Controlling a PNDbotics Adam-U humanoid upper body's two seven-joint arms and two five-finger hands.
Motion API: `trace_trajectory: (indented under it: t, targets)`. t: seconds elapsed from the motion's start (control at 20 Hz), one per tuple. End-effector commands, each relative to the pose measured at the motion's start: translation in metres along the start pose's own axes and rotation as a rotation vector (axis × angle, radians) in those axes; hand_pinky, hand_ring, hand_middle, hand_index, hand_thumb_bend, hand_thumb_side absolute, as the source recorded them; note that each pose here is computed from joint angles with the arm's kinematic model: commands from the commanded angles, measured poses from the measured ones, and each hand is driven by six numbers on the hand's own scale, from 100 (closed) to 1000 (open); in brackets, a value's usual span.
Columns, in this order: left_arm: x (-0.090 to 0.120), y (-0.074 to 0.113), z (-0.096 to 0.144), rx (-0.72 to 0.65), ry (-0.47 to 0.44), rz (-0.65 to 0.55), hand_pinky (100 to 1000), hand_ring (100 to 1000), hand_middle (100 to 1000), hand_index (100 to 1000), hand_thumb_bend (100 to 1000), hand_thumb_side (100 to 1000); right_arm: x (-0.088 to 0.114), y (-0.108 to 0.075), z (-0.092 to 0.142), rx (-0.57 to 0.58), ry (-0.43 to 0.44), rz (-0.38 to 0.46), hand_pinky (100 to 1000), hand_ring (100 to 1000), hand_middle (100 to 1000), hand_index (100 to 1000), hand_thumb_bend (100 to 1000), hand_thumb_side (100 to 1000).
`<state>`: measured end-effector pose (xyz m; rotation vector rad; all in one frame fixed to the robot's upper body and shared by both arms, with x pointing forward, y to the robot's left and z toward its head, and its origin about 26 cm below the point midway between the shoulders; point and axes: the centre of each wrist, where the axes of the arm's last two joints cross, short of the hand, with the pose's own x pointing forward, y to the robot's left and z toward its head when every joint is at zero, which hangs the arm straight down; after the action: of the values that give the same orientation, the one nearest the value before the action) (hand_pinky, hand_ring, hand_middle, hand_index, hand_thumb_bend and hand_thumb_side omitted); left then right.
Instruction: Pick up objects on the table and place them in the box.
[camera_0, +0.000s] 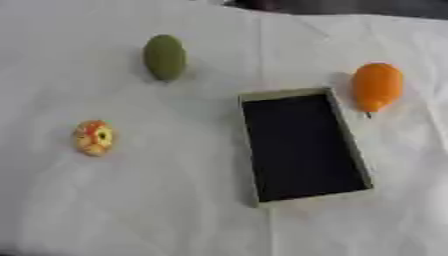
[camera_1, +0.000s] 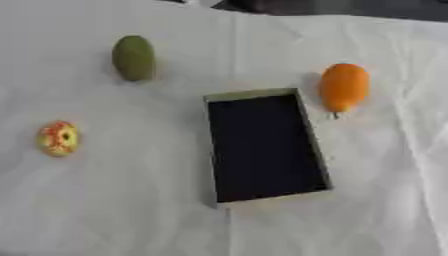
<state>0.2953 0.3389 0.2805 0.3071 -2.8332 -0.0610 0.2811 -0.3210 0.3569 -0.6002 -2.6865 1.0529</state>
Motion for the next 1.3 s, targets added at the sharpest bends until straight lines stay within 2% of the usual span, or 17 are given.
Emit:
trace_trajectory:
  t: [0.05, 0.3, 0.4, 0.6, 0.8, 1.3]
  targets:
    - [0.006, 0.002, -0.004, -0.02, -0.024, -0.012, 850, 684, 718, 834, 100, 566, -0.001, -0.006, -0.001, 0.014, 0.009, 0.029, 883, 916, 694, 808, 100, 448]
    - [0.006, 0.003, -0.004, -0.032, -0.024, -0.015, 850, 684, 719, 834, 100, 565, -0.003, -0.011, -0.002, 0.075, 0.026, 0.086, 885, 933, 728, 830, 100, 401]
    - [0.006, 0.003, -0.004, -0.041, -0.022, -0.017, 850, 683, 719, 833, 100, 565, -0.006, -0.015, -0.004, 0.129, 0.037, 0.133, 889, 953, 761, 851, 100, 295]
    - [0.006, 0.004, -0.003, -0.061, -0.016, -0.024, 851, 683, 719, 833, 100, 565, -0.018, -0.023, -0.008, 0.278, 0.079, 0.239, 891, 967, 791, 870, 100, 209]
    - [0.006, 0.004, -0.003, -0.081, -0.017, -0.027, 851, 683, 719, 833, 100, 566, -0.034, -0.025, -0.011, 0.441, 0.119, 0.311, 894, 977, 810, 882, 100, 198]
    - [0.007, 0.004, -0.003, -0.106, -0.016, -0.025, 851, 681, 719, 832, 100, 567, -0.064, -0.016, -0.016, 0.692, 0.159, 0.369, 893, 977, 831, 896, 100, 238]
